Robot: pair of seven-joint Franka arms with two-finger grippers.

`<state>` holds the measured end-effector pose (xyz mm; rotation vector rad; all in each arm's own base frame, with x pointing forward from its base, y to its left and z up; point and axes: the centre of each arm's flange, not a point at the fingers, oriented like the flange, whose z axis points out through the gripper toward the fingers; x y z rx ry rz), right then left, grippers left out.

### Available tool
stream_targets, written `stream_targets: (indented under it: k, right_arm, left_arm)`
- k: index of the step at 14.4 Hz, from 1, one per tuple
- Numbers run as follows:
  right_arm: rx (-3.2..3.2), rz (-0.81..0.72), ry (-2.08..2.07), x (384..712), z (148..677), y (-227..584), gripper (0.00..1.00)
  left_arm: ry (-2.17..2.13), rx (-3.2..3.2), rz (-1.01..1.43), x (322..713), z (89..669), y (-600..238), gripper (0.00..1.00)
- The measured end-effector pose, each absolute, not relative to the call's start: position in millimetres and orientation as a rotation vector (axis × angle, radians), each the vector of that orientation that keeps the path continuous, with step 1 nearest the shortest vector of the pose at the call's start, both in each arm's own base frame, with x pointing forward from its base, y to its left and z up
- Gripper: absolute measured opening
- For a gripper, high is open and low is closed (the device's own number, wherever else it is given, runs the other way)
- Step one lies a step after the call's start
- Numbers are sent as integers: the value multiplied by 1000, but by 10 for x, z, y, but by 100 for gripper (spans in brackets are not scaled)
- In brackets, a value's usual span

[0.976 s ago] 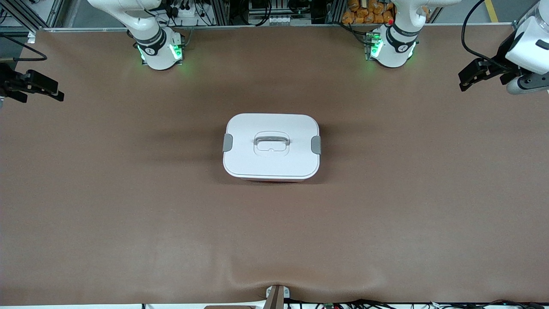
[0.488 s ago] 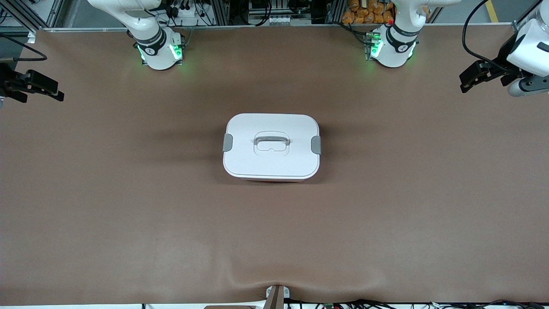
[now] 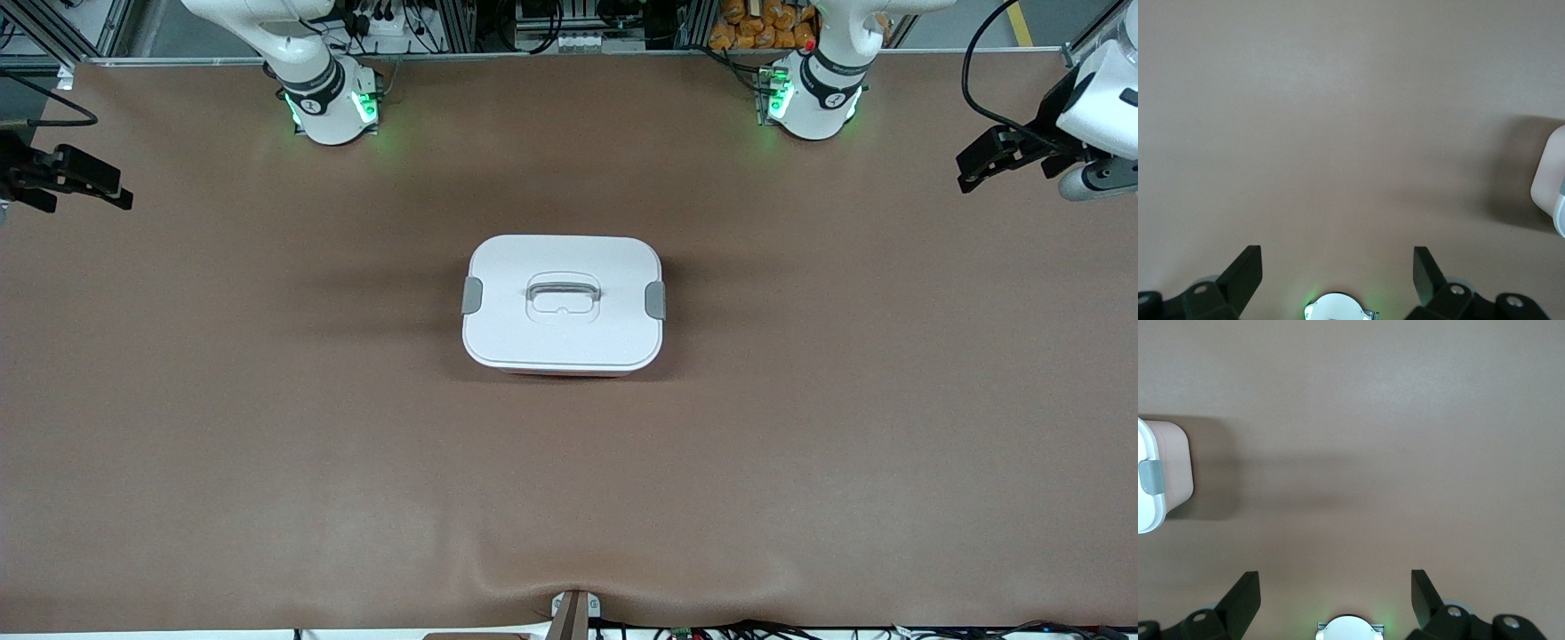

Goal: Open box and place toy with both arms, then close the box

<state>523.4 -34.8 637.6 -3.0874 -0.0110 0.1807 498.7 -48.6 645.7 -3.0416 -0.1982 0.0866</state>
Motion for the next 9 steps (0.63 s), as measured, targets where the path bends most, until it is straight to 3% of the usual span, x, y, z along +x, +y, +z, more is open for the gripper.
stream_targets:
  k: [9]
  right_arm:
    - [-3087,181,-11,5235,6376,-349,100]
  left_arm:
    - [-198,-3042,96,4989,6444,-422,100]
